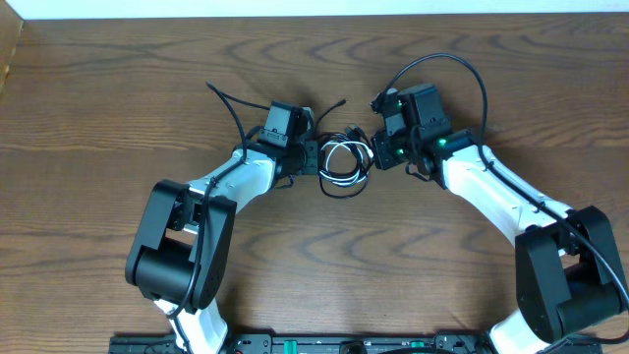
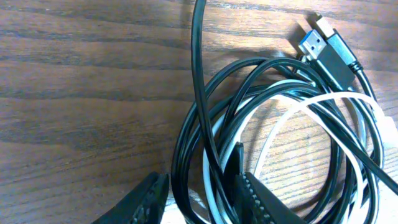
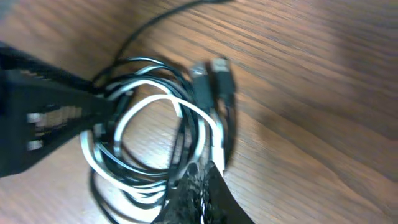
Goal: Untangle cables
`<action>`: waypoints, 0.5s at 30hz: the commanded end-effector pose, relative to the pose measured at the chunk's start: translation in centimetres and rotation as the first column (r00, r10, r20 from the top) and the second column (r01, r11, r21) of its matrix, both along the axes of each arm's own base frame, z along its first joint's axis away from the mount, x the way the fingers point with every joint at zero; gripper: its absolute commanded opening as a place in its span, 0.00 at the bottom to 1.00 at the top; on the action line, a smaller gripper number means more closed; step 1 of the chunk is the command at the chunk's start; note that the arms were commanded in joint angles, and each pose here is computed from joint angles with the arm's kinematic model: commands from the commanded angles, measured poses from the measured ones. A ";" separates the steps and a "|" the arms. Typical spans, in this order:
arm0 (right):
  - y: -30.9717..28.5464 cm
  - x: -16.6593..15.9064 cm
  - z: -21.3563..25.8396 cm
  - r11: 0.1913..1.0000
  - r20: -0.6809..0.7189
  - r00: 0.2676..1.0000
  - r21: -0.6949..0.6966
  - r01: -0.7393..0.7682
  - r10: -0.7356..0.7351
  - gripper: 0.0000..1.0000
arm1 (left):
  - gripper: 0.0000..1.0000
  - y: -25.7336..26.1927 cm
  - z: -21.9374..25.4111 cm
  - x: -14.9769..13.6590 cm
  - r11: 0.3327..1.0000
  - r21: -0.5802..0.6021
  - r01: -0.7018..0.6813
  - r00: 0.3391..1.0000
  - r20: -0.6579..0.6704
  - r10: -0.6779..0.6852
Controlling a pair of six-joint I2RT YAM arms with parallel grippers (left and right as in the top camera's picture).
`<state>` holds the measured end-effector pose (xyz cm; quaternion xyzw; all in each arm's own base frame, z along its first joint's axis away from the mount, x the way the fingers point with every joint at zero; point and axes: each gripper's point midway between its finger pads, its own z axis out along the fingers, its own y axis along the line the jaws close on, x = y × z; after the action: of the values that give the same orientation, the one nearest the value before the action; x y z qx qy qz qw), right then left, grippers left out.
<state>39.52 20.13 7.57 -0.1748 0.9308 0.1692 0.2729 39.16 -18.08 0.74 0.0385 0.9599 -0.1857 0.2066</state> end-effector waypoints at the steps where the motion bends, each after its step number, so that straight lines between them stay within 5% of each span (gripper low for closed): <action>1: -0.9 0.3 -0.2 0.996 0.007 0.997 -0.048 0.071 -0.070 0.04 | 0.40 0.6 -1.3 -0.2 0.999 0.041 -0.003 1.000 -0.021 0.004; 8: -0.9 -0.2 -0.8 0.996 -0.007 0.998 -0.055 0.064 -0.064 0.28 | 0.40 0.6 -1.3 -0.2 0.999 0.041 -0.003 1.000 -0.021 0.004; 15: -1.1 0.2 -3.6 0.992 -0.030 0.996 -0.098 0.075 -0.079 0.33 | 0.40 0.6 -1.3 -0.2 0.999 0.041 -0.003 1.000 -0.021 0.003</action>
<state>39.88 19.36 6.49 -0.1518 0.9401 0.1373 0.2725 39.16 -18.08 0.74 0.0385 0.9599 -0.1857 0.2066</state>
